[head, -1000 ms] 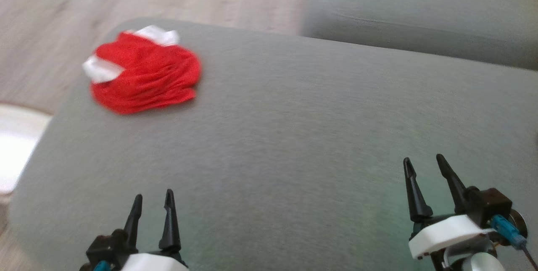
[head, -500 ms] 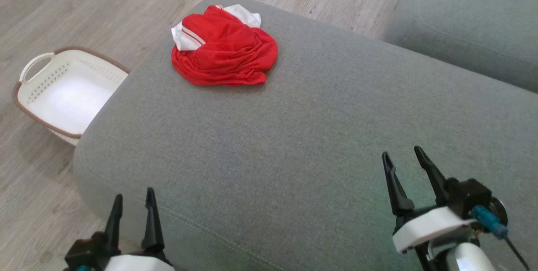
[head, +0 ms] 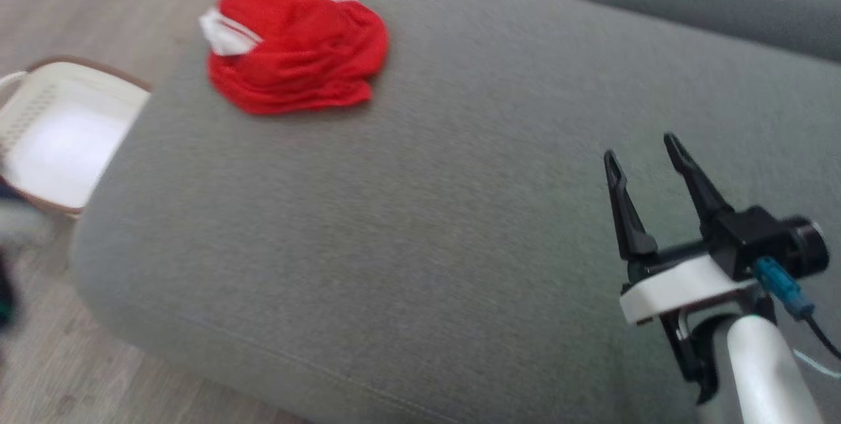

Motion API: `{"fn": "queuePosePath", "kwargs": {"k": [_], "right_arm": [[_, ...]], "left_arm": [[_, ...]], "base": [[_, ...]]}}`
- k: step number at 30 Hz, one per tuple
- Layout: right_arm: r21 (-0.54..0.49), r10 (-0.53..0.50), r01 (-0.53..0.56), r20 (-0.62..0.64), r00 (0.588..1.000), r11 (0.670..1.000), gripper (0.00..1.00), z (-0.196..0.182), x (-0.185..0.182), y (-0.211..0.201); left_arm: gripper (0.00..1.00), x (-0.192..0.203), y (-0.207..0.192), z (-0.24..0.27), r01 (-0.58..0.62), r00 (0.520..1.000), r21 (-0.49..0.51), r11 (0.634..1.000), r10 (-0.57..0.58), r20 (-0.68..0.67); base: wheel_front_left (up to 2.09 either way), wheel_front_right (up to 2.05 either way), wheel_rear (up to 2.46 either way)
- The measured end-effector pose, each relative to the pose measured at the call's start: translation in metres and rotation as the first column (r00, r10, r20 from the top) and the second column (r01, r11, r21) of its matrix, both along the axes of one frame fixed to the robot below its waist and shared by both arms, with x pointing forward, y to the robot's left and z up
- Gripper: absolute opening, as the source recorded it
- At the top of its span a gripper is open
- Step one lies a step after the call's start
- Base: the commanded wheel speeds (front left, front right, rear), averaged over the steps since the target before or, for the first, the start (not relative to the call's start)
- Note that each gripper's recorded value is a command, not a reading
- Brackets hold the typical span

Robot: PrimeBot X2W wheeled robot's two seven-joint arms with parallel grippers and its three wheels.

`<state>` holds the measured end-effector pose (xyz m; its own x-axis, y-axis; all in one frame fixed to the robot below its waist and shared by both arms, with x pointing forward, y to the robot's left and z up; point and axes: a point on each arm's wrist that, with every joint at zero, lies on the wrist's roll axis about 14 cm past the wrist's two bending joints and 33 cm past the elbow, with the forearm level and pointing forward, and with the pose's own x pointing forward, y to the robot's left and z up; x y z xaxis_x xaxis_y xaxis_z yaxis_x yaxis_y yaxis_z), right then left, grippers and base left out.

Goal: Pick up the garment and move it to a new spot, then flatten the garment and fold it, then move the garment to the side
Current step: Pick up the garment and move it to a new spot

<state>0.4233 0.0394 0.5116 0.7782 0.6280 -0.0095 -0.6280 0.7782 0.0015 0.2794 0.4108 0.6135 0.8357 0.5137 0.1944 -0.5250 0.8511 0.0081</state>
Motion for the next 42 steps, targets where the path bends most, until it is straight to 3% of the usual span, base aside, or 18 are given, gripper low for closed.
{"fn": "queuePosePath", "kwargs": {"k": [4, 9, 13, 16, 20, 24, 30, 31, 32, 33, 34, 42], "right_arm": [[-0.034, -0.05, 0.05, 0.001, 0.999, 0.998, 1.0, -0.004, 0.015, -0.016], [-0.091, -0.125, 0.123, -0.018, 0.992, 0.988, 1.0, -0.021, 0.037, -0.041], [-0.128, -0.182, 0.172, -0.065, 0.981, 0.977, 1.0, -0.044, 0.048, -0.061], [-0.143, -0.219, 0.204, -0.101, 0.97, 0.968, 1.0, -0.061, 0.056, -0.074], [-0.207, -0.251, 0.223, -0.121, 0.96, 0.953, 1.0, -0.085, 0.062, -0.086], [-0.234, -0.27, 0.23, -0.159, 0.95, 0.945, 1.0, -0.109, 0.065, -0.093], [-0.271, -0.292, 0.238, -0.178, 0.94, 0.933, 1.0, -0.129, 0.068, -0.102], [-0.272, -0.294, 0.242, -0.173, 0.94, 0.931, 1.0, -0.129, 0.069, -0.103], [-0.273, -0.296, 0.245, -0.168, 0.94, 0.931, 1.0, -0.128, 0.07, -0.103], [-0.272, -0.297, 0.246, -0.165, 0.941, 0.93, 1.0, -0.127, 0.071, -0.104], [-0.27, -0.297, 0.247, -0.162, 0.941, 0.931, 1.0, -0.126, 0.071, -0.103], [-0.238, -0.28, 0.242, -0.14, 0.95, 0.941, 1.0, -0.111, 0.067, -0.099]], "left_arm": [[1.0, 0.05, 0.028, 0.05, -0.001, 1.0, 0.094, 0.996, -0.001, 0.017], [1.0, 0.134, 0.036, 0.05, 0.077, 0.997, 0.057, 0.995, -0.075, -0.021], [1.0, 0.203, 0.023, 0.007, 0.148, 0.984, -0.108, 0.983, -0.157, -0.082], [1.0, 0.243, 0.001, -0.05, 0.199, 0.948, -0.195, 0.96, -0.239, -0.212], [1.0, 0.262, -0.008, -0.136, 0.137, 0.883, -0.305, 0.942, -0.256, -0.394], [1.0, 0.255, -0.004, -0.213, 0.0, 0.801, -0.376, 0.927, -0.225, -0.554], [1.0, 0.255, -0.004, -0.254, -0.077, 0.757, -0.417, 0.905, -0.219, -0.615], [0.82, 0.256, -0.005, -0.256, -0.078, 0.755, -0.427, 0.901, -0.226, -0.615], [0.39, 0.257, -0.007, -0.257, -0.074, 0.754, -0.444, 0.893, -0.242, -0.611], [0.11, 0.258, -0.01, -0.257, -0.071, 0.756, -0.459, 0.885, -0.253, -0.604], [0.0, 0.257, -0.011, -0.258, -0.069, 0.756, -0.466, 0.882, -0.259, -0.601], [0.0, 0.259, -0.012, -0.229, -0.006, 0.784, -0.441, 0.898, -0.269, -0.56]], "base": [[0.0, 0.0, 0.0], [0.0, 0.0, 0.0], [0.0, 0.0, 0.0], [0.0, 0.0, 0.0], [0.0, 0.0, 0.0], [0.0, 0.0, 0.0], [0.0, 0.0, 0.0], [0.0, 0.0, 0.0], [0.0, 0.0, 0.0], [0.0, 0.0, 0.0], [0.0, 0.0, 0.0], [0.0, 0.0, 0.0]]}}
